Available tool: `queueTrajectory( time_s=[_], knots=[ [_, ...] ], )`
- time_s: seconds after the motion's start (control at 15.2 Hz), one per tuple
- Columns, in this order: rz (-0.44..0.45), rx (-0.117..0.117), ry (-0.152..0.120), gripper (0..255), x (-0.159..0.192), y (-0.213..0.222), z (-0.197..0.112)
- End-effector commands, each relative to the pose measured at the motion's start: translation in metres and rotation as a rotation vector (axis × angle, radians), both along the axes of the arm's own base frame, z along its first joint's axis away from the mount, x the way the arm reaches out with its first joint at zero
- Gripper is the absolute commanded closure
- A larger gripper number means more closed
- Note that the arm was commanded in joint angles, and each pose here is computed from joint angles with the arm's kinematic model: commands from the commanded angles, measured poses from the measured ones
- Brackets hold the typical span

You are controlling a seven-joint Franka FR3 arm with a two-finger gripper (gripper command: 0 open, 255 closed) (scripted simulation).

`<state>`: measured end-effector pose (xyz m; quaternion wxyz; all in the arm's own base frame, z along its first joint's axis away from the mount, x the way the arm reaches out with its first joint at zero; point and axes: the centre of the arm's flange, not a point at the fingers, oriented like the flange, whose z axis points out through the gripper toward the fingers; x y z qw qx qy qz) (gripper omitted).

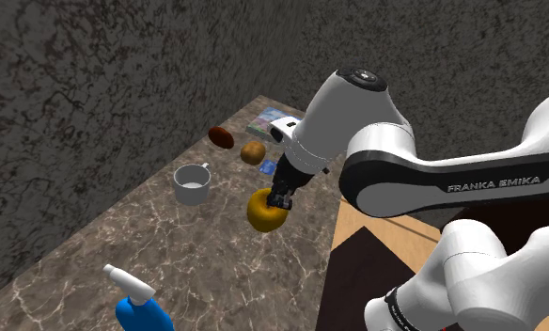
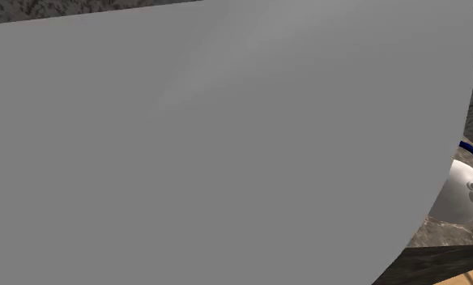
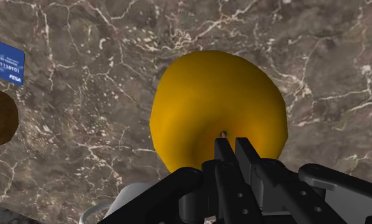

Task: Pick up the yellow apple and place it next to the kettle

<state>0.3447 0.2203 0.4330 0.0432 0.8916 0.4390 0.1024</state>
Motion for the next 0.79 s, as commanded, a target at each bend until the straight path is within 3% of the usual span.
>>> queueTrajectory(
  time_s=[0.0,0.73],
  knots=[
    [0.000,0.000,0.000,255,0.000,-0.001,0.011],
    [0.000,0.000,0.000,255,0.000,-0.001,0.069]
  ],
)
